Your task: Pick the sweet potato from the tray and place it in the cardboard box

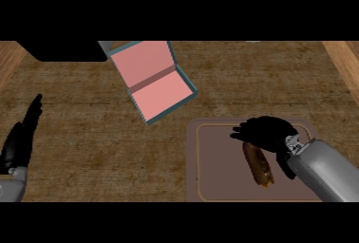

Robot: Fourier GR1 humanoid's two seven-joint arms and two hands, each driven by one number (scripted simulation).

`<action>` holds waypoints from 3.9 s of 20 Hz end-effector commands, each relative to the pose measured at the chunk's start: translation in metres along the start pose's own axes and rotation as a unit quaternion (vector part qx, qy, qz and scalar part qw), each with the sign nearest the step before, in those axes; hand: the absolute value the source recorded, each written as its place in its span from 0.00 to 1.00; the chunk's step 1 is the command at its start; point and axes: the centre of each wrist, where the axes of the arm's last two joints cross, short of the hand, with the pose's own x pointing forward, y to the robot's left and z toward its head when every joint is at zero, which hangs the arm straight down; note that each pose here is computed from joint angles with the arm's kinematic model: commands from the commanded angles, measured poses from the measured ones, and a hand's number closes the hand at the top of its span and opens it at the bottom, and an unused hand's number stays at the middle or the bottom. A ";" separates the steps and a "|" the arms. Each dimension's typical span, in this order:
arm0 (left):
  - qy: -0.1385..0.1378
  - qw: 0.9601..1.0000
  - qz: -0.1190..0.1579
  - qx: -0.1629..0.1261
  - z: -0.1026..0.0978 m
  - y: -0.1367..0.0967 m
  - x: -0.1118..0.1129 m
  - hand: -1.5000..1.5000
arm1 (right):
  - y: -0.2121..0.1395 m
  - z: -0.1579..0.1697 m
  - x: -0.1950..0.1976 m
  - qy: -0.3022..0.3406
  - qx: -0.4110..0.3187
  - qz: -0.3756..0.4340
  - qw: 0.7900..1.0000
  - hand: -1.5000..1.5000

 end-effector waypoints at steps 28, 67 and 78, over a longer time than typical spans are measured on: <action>-0.003 1.000 -0.002 -0.001 0.001 -0.012 0.000 0.50 | 0.041 -0.044 0.021 0.026 -0.077 0.067 0.994 1.00; -0.012 1.000 -0.004 -0.014 -0.001 0.007 0.016 0.50 | -0.197 0.016 0.082 0.165 -0.580 -0.294 0.742 1.00; -0.034 0.999 0.000 -0.024 -0.017 -0.017 0.020 0.50 | -0.230 -0.041 0.056 0.161 -0.567 -0.369 0.719 1.00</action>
